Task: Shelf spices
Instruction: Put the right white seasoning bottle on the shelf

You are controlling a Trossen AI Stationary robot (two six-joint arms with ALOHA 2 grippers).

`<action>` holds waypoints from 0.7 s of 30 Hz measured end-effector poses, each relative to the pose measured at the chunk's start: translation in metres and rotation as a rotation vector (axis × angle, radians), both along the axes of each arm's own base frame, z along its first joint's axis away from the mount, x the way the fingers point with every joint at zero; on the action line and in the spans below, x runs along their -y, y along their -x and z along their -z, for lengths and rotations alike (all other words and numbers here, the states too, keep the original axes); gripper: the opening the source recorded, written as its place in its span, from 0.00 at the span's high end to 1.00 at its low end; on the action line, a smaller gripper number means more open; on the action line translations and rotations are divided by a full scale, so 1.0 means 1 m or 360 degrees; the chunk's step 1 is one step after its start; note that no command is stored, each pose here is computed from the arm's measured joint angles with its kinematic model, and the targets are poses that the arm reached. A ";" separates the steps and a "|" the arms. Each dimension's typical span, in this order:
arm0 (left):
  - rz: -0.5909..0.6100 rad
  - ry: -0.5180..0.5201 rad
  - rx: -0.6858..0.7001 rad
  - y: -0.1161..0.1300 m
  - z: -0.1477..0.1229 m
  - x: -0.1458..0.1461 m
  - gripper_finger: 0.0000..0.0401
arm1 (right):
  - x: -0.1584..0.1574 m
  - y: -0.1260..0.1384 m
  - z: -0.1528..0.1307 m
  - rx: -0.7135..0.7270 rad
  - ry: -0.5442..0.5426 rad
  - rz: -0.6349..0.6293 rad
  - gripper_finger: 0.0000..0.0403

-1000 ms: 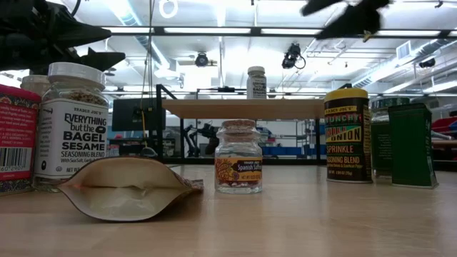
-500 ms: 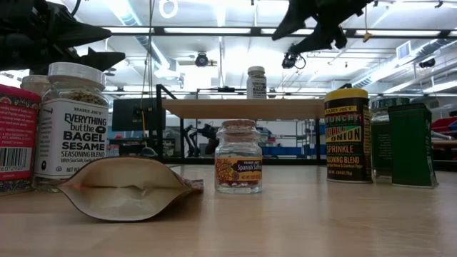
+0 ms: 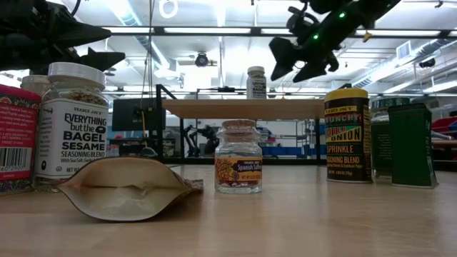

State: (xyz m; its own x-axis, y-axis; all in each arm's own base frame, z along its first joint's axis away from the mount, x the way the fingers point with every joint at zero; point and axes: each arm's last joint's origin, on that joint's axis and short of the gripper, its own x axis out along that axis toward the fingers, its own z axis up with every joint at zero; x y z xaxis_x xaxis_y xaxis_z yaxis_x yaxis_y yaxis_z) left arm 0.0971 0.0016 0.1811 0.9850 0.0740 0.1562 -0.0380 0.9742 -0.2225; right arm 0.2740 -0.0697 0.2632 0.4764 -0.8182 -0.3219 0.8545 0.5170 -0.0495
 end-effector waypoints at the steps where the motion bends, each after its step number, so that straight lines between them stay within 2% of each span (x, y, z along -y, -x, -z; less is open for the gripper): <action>1: 0.0000 0.0000 -0.0003 0.000 0.000 0.000 0.31 | 0.004 -0.001 0.002 -0.0005 0.0002 0.0017 0.11; 5: 0.0000 0.0000 -0.0003 0.000 0.000 0.000 0.31 | 0.015 -0.004 0.006 -0.0008 0.0021 0.0060 0.11; 12: 0.0000 0.0000 -0.0002 0.000 0.000 0.000 0.31 | 0.019 -0.008 0.008 0.0013 -0.0054 -0.0128 0.11; 21: 0.0000 0.0000 -0.0003 0.000 0.000 0.000 0.31 | 0.018 -0.007 0.004 0.0017 -0.0033 -0.0151 0.11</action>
State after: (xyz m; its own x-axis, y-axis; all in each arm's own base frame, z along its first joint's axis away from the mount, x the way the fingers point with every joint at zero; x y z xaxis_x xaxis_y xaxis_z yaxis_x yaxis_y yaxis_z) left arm 0.0971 0.0016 0.1809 0.9852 0.0740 0.1543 -0.0384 0.9742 -0.2224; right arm 0.2812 -0.0879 0.2591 0.5548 -0.7626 -0.3325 0.8022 0.5964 -0.0292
